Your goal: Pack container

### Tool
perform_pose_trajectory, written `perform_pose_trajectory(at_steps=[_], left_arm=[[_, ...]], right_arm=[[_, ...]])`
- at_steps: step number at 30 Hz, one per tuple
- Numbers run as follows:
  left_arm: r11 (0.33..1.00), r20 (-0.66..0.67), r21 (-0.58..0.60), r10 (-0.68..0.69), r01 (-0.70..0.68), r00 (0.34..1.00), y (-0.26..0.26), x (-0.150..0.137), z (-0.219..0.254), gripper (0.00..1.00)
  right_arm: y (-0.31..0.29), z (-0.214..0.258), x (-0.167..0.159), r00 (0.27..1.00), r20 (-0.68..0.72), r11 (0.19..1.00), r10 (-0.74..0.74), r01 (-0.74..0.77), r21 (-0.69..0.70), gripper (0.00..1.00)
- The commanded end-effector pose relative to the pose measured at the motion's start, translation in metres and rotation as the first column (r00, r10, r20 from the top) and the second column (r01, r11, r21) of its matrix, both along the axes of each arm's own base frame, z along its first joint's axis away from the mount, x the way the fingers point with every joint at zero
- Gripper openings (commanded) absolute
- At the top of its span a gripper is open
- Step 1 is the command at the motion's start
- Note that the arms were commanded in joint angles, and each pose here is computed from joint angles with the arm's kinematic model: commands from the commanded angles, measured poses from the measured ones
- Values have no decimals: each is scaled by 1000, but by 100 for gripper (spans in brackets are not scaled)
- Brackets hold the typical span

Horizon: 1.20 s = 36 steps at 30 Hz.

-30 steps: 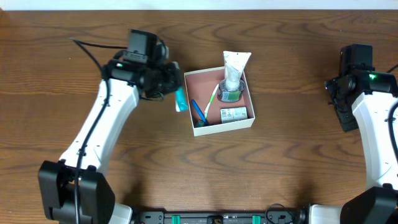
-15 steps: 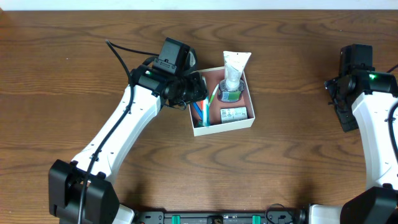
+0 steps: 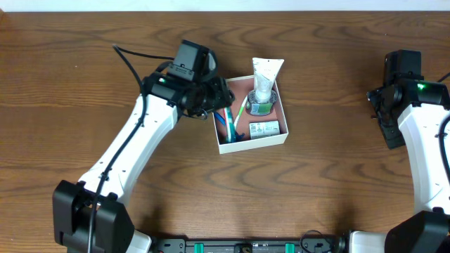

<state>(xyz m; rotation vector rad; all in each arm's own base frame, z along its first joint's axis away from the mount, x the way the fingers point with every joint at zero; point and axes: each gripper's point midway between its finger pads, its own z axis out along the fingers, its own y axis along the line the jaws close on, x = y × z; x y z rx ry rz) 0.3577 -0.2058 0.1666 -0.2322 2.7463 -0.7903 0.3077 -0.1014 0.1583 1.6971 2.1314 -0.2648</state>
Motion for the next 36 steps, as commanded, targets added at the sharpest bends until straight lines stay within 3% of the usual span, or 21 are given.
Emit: perform_pose_trajectory(at_steps=[1, 6, 7, 12, 19, 24, 29, 32, 36], left_arm=[[999, -1, -48, -8, 8, 1000, 0, 1, 8, 51], [991, 58, -131, -12, 19, 998, 4, -3, 43, 52], [991, 90, -137, -1, 13, 996, 10, -3, 54, 99], [995, 337, -85, -20, 51, 941, 51, -5, 110, 98], [989, 576, 119, 5, -90, 817, 134, -20, 164, 98], [925, 598, 280, 42, -258, 800, 189, -58, 173, 98], [821, 595, 396, 112, -411, 796, 226, -114, 177, 98], [788, 608, 417, 128, -452, 784, 234, -145, 181, 98], [758, 681, 395, 138, -519, 719, 240, -175, 194, 98]], right_arm=[[-4, 1, 0, 1000, -4, 1000, -1, 1, -15, 99], [-4, 1, 0, 1000, -4, 1000, -1, 1, -15, 99], [-4, 1, 0, 1000, -4, 1000, -1, 1, -15, 99], [-4, 1, 0, 1000, -4, 1000, -1, 1, -15, 99], [-4, 1, 0, 1000, -4, 1000, -1, 1, -15, 99], [-4, 1, 0, 1000, -4, 1000, -1, 1, -15, 98], [-4, 1, 0, 1000, -4, 1000, -1, 1, -15, 99], [-4, 1, 0, 1000, -4, 1000, -1, 1, -15, 99], [-4, 1, 0, 1000, -4, 1000, -1, 1, -15, 99]])
